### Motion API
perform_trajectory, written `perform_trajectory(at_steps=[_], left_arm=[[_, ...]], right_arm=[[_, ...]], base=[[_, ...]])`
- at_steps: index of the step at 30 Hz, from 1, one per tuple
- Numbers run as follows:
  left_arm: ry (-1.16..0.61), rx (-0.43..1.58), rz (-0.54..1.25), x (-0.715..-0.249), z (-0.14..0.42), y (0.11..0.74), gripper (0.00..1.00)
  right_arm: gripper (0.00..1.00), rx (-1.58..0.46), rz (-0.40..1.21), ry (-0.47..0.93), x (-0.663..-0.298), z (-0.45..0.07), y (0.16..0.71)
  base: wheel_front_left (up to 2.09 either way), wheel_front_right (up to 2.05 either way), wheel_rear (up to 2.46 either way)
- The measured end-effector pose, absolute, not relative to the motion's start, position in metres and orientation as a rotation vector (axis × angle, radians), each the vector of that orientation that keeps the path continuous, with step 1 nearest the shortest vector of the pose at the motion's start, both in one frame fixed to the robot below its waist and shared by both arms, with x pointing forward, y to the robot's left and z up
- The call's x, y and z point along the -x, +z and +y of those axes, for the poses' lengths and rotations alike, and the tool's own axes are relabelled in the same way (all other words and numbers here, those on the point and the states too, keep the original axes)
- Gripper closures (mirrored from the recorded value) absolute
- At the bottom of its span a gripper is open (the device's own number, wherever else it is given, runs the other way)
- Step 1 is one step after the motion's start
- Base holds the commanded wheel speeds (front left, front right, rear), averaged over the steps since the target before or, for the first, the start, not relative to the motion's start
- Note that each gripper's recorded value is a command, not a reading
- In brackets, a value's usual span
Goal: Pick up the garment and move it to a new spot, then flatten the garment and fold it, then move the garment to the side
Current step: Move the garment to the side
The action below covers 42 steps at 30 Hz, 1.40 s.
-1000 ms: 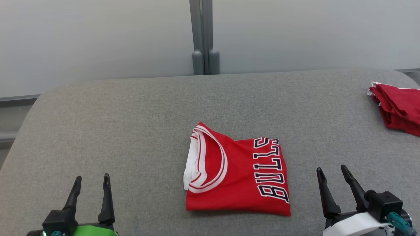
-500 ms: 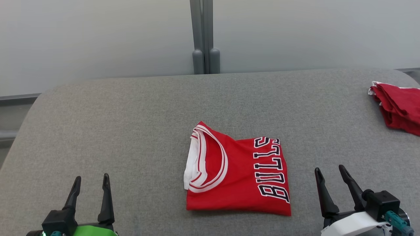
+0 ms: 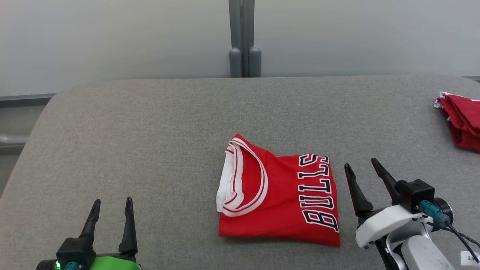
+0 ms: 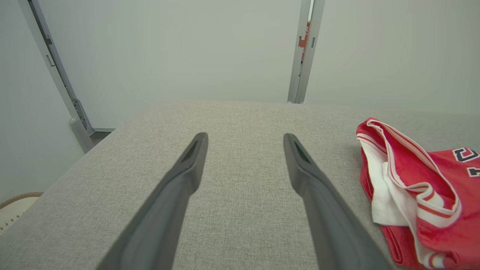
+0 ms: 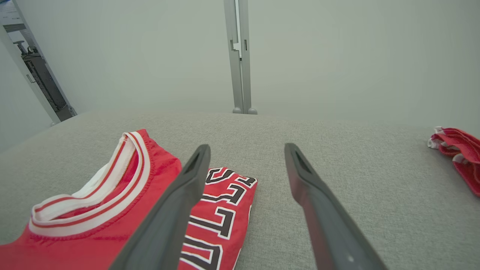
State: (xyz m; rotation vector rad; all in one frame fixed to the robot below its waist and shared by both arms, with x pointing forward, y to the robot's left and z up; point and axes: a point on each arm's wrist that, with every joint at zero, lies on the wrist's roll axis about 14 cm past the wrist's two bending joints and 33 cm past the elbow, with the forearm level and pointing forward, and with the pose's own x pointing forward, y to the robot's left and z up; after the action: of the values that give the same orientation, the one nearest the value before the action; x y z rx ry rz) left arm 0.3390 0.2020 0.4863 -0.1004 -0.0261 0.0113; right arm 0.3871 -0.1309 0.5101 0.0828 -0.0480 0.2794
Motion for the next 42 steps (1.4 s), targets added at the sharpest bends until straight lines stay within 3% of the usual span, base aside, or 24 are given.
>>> perform_trajectory(at_steps=[12, 25, 26, 27, 28, 35, 42], left_arm=[[0.03, 0.102, -0.002, -0.343, 0.207, 0.479, 0.0], [0.052, 0.103, 0.032, -0.347, 0.213, 0.469, 0.0], [0.053, 0.103, 0.033, -0.348, 0.213, 0.469, 0.0], [0.053, 0.103, 0.033, -0.349, 0.213, 0.469, 0.0], [0.053, 0.103, 0.032, -0.349, 0.213, 0.469, 0.0], [0.046, 0.108, 0.036, -0.353, 0.21, 0.467, 0.0], [0.016, 0.121, 0.035, -0.366, 0.2, 0.467, 0.0]], right_arm=[[0.0, -0.05, 0.201, 0.311, -0.41, -0.114, 0.445], [0.0, -0.095, 0.426, 0.341, -0.398, -0.088, 0.378], [0.47, -0.099, 0.433, 0.34, -0.398, -0.088, 0.376], [0.7, -0.108, 0.439, 0.338, -0.398, -0.087, 0.374], [1.0, -0.116, 0.439, 0.339, -0.399, -0.085, 0.374], [1.0, -0.111, 0.418, 0.338, -0.409, -0.089, 0.379], [1.0, 0.007, 0.333, 0.317, -0.452, -0.126, 0.406]], base=[[0.0, 0.0, 0.0], [0.0, 0.0, 0.0], [0.0, 0.0, 0.0], [0.0, 0.0, 0.0], [0.0, 0.0, 0.0], [0.0, 0.0, 0.0], [0.0, 0.0, 0.0]])
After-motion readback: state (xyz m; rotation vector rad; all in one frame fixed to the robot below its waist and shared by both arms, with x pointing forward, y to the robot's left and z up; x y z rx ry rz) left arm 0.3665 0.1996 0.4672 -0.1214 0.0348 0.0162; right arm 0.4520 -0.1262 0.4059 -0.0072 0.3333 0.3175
